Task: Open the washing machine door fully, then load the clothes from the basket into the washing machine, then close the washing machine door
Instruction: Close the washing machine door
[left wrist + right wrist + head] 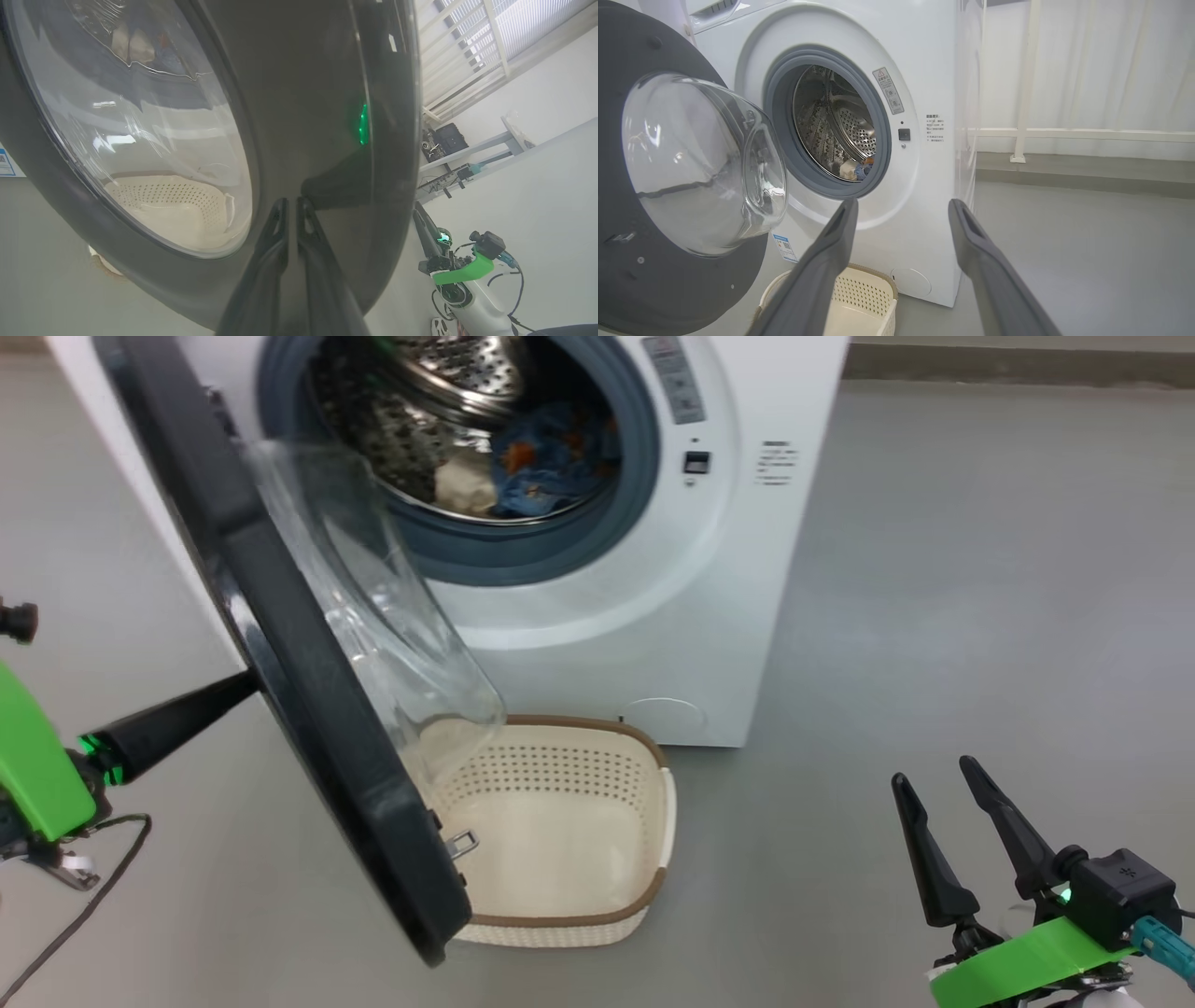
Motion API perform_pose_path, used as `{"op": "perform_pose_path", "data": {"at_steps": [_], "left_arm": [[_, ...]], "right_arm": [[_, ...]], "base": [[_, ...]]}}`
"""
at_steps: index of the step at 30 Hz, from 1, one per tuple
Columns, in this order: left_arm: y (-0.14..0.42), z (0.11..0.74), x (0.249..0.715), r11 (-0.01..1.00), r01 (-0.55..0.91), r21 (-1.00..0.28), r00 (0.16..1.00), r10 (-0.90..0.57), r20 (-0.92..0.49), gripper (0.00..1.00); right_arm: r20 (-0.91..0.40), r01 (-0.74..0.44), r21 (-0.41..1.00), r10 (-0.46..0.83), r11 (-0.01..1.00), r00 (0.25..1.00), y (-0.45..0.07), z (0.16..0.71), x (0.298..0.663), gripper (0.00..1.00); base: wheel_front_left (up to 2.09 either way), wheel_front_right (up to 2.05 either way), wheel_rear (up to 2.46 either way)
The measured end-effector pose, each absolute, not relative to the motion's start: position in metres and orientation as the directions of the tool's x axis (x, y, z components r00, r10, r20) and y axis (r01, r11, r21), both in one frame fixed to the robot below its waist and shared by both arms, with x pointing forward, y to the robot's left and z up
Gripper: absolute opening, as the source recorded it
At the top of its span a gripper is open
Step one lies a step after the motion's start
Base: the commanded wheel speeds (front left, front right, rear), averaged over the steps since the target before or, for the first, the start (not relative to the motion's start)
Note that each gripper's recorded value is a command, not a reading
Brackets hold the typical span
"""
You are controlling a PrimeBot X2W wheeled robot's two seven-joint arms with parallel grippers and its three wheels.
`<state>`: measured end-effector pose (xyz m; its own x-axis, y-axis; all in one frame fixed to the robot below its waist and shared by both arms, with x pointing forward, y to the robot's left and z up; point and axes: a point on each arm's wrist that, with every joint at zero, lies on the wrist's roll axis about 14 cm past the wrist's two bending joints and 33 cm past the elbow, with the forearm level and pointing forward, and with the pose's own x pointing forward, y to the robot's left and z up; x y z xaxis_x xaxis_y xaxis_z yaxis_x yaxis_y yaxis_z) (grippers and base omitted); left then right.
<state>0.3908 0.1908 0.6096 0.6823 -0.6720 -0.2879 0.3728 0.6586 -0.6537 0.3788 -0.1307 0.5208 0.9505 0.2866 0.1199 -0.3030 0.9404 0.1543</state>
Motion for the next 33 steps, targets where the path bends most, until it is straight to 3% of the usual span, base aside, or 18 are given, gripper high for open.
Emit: {"op": "perform_pose_path", "data": {"at_steps": [20,26,33], "left_arm": [[0.114,0.605,0.442,0.590,0.486,-0.645,0.598,-0.763,-0.247,0.00],[0.109,0.600,0.445,0.586,0.487,-0.648,0.587,-0.769,-0.253,0.00],[0.127,0.605,0.446,0.607,0.461,-0.648,0.660,-0.722,-0.207,0.00]], "right_arm": [[0.104,-0.047,0.161,0.030,0.986,0.994,-0.212,0.517,0.337,1.00],[0.098,-0.035,0.163,0.019,0.986,0.995,-0.215,0.515,0.336,1.00],[0.100,-0.070,0.164,0.054,0.984,0.993,-0.203,0.515,0.343,1.00]], "base": [[0.00,0.00,0.00],[0.00,0.00,0.00],[0.00,0.00,0.00]]}}
